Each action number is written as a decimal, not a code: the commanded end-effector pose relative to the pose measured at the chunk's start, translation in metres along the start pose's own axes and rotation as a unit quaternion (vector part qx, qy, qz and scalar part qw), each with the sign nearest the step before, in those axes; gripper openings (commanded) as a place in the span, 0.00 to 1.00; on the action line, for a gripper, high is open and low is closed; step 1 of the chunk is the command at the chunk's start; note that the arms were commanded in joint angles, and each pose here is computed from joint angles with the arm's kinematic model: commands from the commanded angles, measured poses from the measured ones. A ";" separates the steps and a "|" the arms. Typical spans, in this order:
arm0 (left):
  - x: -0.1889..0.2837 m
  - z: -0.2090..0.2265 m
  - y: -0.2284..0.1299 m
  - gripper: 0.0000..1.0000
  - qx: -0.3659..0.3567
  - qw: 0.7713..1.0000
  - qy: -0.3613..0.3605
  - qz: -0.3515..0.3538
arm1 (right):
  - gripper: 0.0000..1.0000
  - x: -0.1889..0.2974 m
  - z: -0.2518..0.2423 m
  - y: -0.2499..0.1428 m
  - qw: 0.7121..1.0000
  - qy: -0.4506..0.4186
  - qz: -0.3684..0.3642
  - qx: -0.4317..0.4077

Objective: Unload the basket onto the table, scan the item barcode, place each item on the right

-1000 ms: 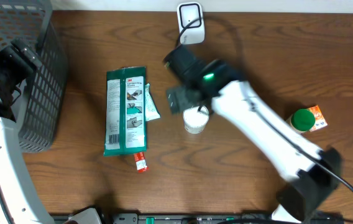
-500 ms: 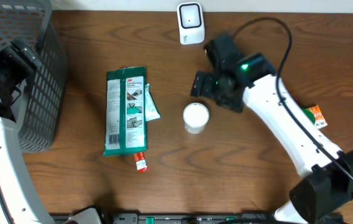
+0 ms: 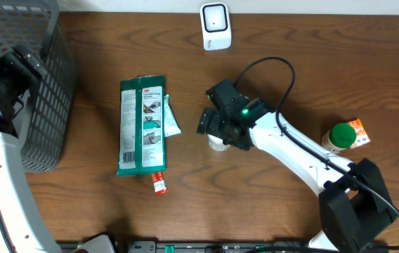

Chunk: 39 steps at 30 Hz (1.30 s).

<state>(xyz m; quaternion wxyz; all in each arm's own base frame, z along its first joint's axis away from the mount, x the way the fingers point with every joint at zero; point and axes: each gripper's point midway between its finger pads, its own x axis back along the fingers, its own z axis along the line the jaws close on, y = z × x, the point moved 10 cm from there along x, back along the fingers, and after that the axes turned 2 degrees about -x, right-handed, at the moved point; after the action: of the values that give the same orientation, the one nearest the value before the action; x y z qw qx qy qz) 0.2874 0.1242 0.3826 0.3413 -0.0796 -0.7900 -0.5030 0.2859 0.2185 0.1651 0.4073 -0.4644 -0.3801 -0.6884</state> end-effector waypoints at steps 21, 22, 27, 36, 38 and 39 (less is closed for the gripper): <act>0.003 0.000 0.002 0.93 0.003 1.000 0.002 -0.005 | 0.74 -0.002 0.001 0.001 0.977 -0.033 -0.053 0.203; 0.003 0.000 0.002 0.93 0.003 1.000 0.002 -0.005 | 0.73 -0.002 0.002 0.002 0.976 -0.031 -0.055 0.210; 0.003 0.000 0.002 0.93 0.003 1.000 0.002 -0.005 | 0.75 -0.001 0.012 0.007 0.957 -0.008 -0.080 0.279; 0.003 0.000 0.002 0.93 0.003 1.000 0.002 -0.005 | 0.84 0.004 0.018 0.011 0.911 -0.009 -0.091 0.402; 0.003 0.000 0.002 0.93 0.003 1.000 0.002 -0.005 | 0.87 0.008 0.017 0.010 0.903 -0.016 -0.083 0.421; 0.003 0.000 0.002 0.93 0.003 1.000 0.002 -0.005 | 0.88 0.012 0.016 0.009 0.899 -0.020 -0.078 0.430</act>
<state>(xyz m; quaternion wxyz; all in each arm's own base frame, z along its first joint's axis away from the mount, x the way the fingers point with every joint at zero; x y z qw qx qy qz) 0.2874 0.1242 0.3827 0.3412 -0.0797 -0.7901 -0.5029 0.2964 0.2244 0.1690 0.4975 -0.2612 -0.6476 -0.5146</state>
